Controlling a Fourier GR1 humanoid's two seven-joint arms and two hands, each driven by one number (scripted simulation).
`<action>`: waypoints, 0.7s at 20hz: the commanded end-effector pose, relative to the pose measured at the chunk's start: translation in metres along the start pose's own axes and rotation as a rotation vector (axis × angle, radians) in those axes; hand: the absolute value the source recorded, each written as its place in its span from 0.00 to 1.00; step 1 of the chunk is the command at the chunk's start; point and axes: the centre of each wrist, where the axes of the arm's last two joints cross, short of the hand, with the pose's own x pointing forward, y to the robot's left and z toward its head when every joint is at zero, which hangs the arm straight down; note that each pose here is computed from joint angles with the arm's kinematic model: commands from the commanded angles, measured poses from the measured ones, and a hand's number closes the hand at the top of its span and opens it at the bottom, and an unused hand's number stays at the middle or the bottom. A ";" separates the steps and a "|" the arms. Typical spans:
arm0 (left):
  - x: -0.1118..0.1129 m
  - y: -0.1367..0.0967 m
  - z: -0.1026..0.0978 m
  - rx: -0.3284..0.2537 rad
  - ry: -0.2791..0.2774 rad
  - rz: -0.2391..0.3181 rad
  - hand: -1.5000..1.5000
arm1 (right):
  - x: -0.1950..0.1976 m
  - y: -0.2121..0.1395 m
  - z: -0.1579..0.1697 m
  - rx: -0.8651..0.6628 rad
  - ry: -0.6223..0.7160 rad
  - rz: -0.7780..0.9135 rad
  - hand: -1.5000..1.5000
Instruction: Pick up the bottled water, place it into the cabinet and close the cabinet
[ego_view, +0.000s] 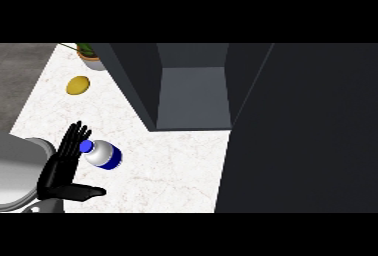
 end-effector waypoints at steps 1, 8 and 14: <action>-0.020 0.003 -0.001 -0.019 -0.023 0.003 0.00 | 0.033 0.001 0.030 -0.008 -0.061 0.002 0.00; -0.040 -0.001 0.004 -0.007 -0.024 0.023 0.00 | 0.028 0.000 0.021 -0.006 -0.074 0.007 0.00; -0.048 -0.014 -0.004 -0.008 -0.029 0.083 0.00 | 0.036 0.002 0.022 -0.012 -0.083 0.001 0.00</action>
